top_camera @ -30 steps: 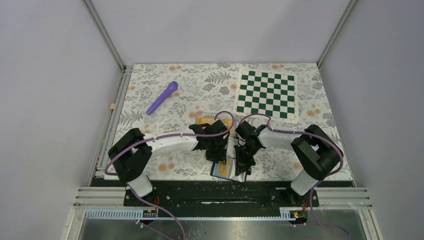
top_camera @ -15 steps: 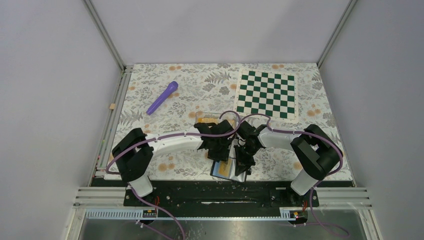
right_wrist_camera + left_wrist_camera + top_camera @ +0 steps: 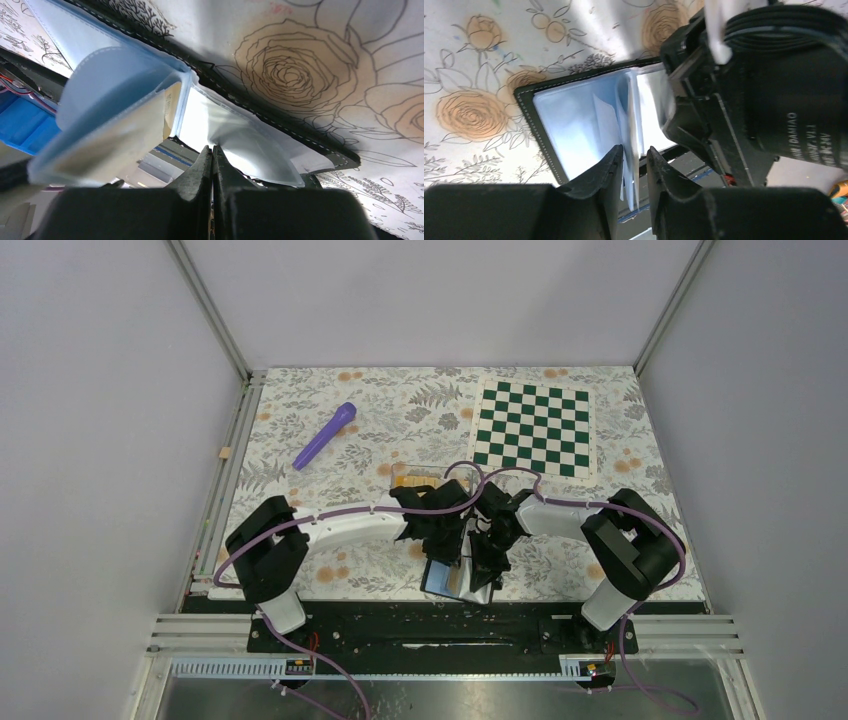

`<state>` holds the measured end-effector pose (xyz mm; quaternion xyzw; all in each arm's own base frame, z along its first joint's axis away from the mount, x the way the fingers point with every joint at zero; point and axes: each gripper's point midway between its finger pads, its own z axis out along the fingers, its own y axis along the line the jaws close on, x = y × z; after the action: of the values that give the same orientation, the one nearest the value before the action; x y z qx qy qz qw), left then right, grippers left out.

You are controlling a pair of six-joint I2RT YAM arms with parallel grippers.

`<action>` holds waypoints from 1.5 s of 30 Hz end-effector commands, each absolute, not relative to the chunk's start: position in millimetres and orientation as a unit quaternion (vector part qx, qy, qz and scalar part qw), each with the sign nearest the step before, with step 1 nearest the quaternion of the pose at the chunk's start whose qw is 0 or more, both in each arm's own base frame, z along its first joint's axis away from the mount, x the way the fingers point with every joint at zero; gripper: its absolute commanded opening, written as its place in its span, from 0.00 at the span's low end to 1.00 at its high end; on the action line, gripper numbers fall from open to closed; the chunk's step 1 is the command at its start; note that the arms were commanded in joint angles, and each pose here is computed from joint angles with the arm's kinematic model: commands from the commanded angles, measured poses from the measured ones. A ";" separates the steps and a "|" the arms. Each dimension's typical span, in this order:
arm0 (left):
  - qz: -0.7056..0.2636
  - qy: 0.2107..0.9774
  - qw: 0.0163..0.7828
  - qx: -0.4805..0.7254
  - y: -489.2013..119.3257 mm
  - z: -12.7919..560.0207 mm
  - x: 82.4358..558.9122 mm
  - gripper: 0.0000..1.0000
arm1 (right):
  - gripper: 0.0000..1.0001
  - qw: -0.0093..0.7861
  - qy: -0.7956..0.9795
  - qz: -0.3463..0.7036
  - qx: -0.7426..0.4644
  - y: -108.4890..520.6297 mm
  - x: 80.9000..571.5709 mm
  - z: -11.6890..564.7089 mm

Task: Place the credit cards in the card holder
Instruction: Turn over the card slot in the card holder.

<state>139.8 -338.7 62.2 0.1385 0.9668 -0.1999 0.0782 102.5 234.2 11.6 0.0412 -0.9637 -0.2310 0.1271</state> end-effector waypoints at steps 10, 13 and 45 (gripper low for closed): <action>-0.196 0.969 0.096 0.119 -331.9 77.4 143.8 0.00 | 0.00 0.099 -0.960 -0.253 0.063 240.5 108.3 25.1; -0.158 0.976 0.107 0.109 -316.3 77.4 148.4 0.00 | 0.00 0.089 -0.961 -0.253 0.065 240.0 110.1 29.1; -0.382 0.916 0.014 0.126 -408.1 97.3 126.3 0.36 | 0.00 -0.019 -0.967 -0.253 -0.007 191.5 161.2 96.2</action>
<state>119.9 -384.6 65.0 0.1136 0.9471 -0.3003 -0.0051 156.3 192.6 85.5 -0.0181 -0.9678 -0.2511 -0.0080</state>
